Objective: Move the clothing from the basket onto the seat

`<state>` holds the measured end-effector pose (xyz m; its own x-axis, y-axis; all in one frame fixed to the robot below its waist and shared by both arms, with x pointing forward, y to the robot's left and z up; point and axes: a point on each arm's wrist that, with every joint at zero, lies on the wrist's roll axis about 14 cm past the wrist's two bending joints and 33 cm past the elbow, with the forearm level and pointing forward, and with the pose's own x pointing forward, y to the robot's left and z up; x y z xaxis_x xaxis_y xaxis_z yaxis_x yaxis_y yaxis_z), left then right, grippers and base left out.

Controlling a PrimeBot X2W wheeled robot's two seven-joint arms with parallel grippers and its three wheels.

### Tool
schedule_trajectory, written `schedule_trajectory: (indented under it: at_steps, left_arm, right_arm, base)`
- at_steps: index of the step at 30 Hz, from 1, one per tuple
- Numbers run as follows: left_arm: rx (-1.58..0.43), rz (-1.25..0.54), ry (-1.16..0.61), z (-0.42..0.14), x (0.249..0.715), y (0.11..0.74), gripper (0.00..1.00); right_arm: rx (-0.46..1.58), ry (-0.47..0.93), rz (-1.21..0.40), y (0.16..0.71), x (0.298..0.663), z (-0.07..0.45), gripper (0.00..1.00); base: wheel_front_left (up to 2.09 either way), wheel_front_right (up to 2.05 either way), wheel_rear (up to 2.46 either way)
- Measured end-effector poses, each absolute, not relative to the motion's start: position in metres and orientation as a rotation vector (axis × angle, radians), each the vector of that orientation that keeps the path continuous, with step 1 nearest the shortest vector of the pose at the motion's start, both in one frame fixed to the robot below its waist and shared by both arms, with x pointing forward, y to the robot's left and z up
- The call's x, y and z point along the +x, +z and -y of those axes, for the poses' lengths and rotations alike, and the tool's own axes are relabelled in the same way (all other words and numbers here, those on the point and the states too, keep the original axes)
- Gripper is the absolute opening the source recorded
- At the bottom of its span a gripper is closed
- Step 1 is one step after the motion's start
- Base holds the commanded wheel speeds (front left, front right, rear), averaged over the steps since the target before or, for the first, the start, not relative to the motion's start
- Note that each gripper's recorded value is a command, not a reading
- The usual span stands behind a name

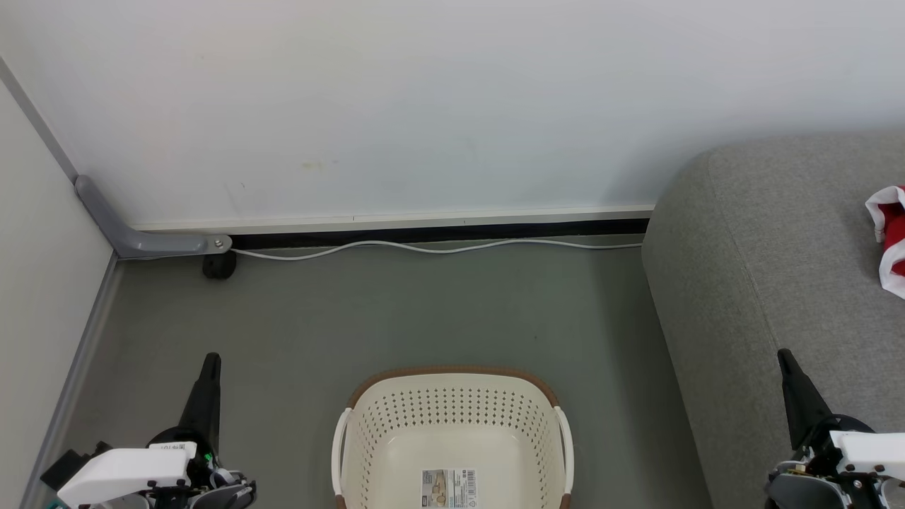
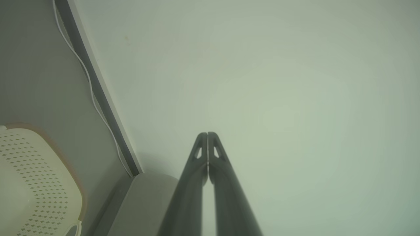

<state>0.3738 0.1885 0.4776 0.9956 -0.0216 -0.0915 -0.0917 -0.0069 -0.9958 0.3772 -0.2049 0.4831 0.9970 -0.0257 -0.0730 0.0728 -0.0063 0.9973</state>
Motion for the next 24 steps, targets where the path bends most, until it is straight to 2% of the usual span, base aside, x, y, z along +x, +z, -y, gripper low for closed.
schedule_trajectory:
  at_steps: [24]
  left_arm:
    - [-1.577, -0.089, 0.055, -0.1885, 0.3738, 0.4775, 0.0]
  right_arm:
    - [1.576, -0.078, -0.037, 0.483, 0.3772, 0.2049, 0.0]
  base:
    - [0.0, 0.0, 0.0]
